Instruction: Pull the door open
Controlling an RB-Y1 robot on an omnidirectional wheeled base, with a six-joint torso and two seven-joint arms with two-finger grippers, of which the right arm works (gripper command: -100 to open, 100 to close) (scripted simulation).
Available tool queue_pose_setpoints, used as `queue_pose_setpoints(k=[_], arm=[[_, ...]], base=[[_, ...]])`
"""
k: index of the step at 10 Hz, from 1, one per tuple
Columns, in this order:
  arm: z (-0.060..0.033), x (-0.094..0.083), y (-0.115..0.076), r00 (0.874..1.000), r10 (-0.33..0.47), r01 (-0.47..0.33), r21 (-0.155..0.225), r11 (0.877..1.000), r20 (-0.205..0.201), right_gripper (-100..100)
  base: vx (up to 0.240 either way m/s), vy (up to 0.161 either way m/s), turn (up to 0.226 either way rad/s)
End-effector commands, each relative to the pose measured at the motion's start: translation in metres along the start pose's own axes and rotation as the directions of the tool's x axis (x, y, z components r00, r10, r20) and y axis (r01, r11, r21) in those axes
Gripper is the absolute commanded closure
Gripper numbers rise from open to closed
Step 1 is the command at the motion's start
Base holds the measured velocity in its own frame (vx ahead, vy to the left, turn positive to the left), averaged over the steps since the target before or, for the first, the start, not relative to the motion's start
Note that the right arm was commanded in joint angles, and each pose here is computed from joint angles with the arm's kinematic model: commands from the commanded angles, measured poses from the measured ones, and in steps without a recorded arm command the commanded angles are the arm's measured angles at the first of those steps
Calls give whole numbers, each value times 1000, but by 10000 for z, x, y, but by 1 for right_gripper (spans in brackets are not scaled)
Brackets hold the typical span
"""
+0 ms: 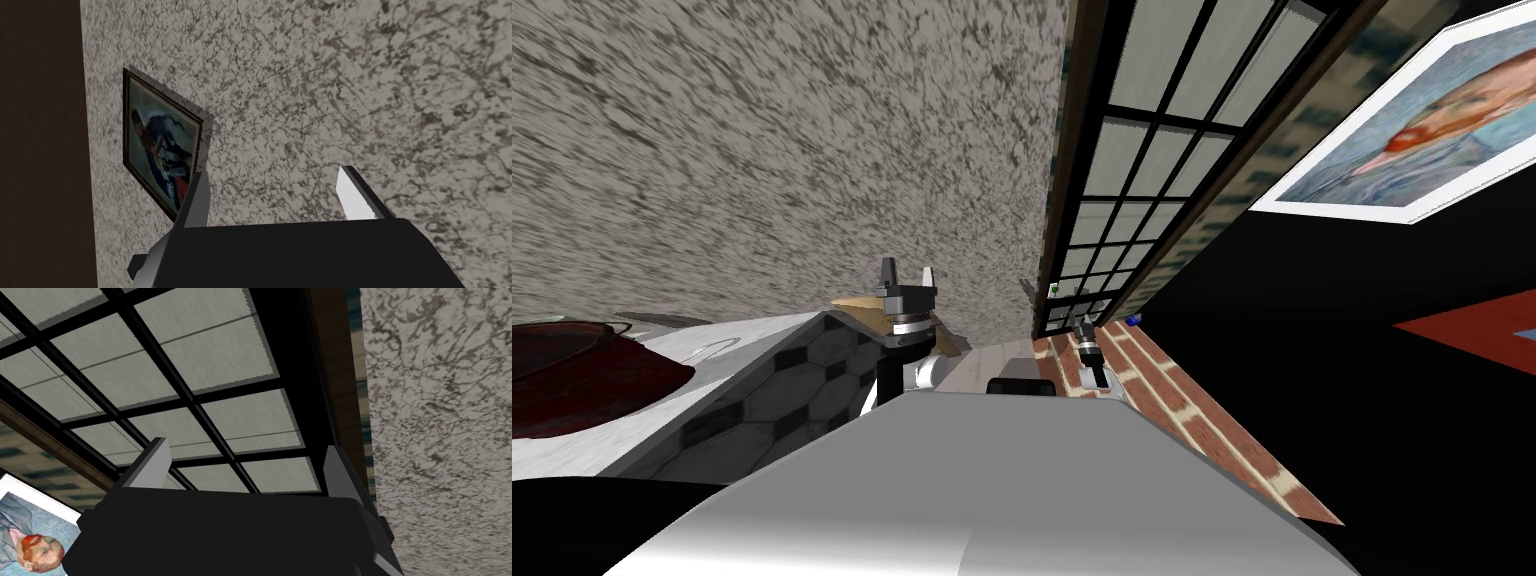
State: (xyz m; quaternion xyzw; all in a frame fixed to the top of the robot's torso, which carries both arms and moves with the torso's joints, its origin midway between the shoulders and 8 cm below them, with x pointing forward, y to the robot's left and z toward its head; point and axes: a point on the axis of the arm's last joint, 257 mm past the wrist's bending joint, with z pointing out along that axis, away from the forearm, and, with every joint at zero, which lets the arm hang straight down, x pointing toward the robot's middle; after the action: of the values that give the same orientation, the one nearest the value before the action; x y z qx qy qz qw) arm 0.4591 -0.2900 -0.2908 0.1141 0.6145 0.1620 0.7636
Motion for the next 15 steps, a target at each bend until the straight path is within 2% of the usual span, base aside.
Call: queue_pose_setpoints(k=[1, 6, 15], arm=[[-10, 124, -21, 999, -47, 47, 1, 999, -24, -100], [-57, 490, -31, 981, -167, 166, -9, 986, -94, -100], [-152, 988, 72, 932, -313, 307, -60, 950, -182, -100]], base=[[67, -53, 57], [89, -56, 63], [67, -51, 51]])
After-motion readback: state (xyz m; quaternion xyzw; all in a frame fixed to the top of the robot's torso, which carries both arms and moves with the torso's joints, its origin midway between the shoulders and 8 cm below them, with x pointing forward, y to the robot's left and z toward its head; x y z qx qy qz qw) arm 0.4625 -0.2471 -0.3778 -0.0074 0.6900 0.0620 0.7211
